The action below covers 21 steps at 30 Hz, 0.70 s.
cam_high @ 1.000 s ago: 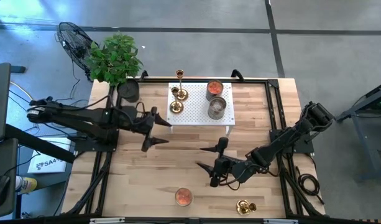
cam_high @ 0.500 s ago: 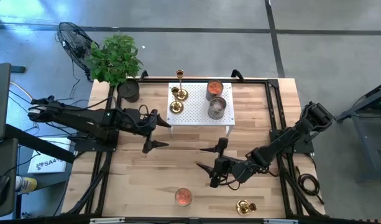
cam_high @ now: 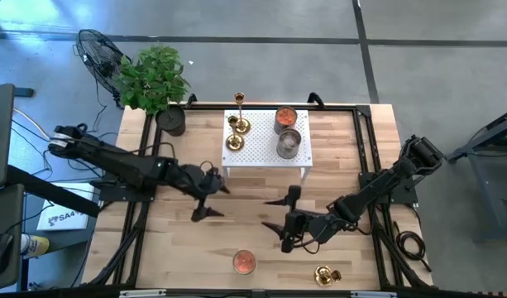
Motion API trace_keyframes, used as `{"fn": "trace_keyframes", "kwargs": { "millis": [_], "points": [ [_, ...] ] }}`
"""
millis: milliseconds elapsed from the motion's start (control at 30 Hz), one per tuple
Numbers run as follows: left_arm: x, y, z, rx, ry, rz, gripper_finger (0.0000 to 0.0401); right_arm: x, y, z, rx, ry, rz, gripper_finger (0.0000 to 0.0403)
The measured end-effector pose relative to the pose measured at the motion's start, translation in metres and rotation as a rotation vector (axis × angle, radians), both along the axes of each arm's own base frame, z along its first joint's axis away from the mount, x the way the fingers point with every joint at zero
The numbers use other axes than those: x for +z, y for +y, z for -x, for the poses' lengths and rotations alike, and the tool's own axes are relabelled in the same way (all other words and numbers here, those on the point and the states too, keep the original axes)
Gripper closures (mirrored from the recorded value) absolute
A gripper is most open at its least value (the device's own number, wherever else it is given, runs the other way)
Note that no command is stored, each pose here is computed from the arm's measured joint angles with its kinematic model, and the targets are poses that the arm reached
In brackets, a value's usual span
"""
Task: Pick & Place candle stick holders
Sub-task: Put the orange candle on the shelf
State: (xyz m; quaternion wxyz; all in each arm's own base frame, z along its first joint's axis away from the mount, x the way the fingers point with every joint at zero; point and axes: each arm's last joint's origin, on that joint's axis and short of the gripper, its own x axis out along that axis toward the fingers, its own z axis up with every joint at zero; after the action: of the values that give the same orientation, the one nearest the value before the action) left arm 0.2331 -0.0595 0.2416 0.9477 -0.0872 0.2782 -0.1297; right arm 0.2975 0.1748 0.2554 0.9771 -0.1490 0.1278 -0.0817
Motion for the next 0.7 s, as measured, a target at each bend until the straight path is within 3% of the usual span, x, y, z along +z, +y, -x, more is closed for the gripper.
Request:
{"fn": "trace_keyframes", "kwargs": {
  "millis": [267,467,700],
  "points": [
    [0.000,-0.035,0.012,-0.168,0.014,0.033,0.0002,0.000,-0.004,-0.003,0.000,-0.001,-0.004,0.0128],
    [0.000,-0.052,0.020,-0.225,0.003,0.010,0.0002,0.000,-0.012,-0.009,0.024,0.001,-0.092,0.0128],
    [-0.006,-0.069,0.023,-0.174,-0.011,-0.067,0.0002,0.001,-0.016,-0.013,0.098,-0.004,-0.167,0.0128]
  ]
}}
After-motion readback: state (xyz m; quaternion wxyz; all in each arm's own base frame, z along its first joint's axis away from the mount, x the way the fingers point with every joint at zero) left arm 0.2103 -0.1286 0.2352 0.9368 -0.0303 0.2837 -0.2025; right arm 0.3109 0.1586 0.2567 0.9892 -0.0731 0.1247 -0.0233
